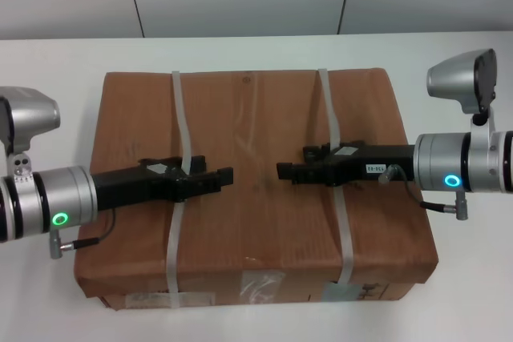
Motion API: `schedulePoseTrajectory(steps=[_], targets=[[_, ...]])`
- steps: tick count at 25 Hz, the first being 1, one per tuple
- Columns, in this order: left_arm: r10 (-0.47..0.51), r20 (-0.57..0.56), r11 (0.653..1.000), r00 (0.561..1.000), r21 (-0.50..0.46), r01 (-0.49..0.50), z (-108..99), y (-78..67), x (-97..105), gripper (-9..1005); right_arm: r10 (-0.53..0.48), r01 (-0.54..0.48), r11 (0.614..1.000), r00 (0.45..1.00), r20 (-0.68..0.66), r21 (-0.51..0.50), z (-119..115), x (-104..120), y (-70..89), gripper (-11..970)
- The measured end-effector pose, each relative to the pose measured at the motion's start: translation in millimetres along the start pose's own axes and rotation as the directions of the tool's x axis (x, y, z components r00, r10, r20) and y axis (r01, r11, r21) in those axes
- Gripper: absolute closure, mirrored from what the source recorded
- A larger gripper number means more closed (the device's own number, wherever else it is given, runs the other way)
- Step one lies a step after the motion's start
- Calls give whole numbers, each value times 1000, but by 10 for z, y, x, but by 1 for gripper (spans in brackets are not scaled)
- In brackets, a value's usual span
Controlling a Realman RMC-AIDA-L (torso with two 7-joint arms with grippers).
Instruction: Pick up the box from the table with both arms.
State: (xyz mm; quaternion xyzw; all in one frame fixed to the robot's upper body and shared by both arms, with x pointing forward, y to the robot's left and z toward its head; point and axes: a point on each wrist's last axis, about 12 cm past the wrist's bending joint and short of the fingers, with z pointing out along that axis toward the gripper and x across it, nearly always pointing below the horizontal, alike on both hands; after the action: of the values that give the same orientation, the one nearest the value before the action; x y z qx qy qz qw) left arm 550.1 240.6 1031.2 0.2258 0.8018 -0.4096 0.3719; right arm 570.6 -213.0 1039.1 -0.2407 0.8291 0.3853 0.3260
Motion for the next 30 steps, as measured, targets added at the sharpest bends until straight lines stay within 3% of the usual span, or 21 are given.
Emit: schedulePoseTrajectory(steps=[9, 11, 17, 28, 30], targets=[[13, 1, 1000, 1000, 16, -13, 54, -22, -65, 328, -69, 69, 998, 996, 57, -4, 18, -66, 20, 147], [22, 2, 1000, 1000, 19, -22, 65, -25, -85, 370, -93, 93, 996, 993, 78, -1, 9, -68, 18, 377], [31, 4, 999, 1000, 21, -31, 60, -23, -95, 585, -117, 118, 993, 988, 102, 1, -9, -64, 19, 624], [93, 28, 993, 995, 64, -94, 33, -68, -111, 881, -177, 183, 983, 970, 166, -21, -85, 16, 55, 937], [117, 42, 989, 992, 89, -121, 18, -96, -113, 915, -184, 191, 981, 964, 190, -21, -113, 33, 58, 939]])
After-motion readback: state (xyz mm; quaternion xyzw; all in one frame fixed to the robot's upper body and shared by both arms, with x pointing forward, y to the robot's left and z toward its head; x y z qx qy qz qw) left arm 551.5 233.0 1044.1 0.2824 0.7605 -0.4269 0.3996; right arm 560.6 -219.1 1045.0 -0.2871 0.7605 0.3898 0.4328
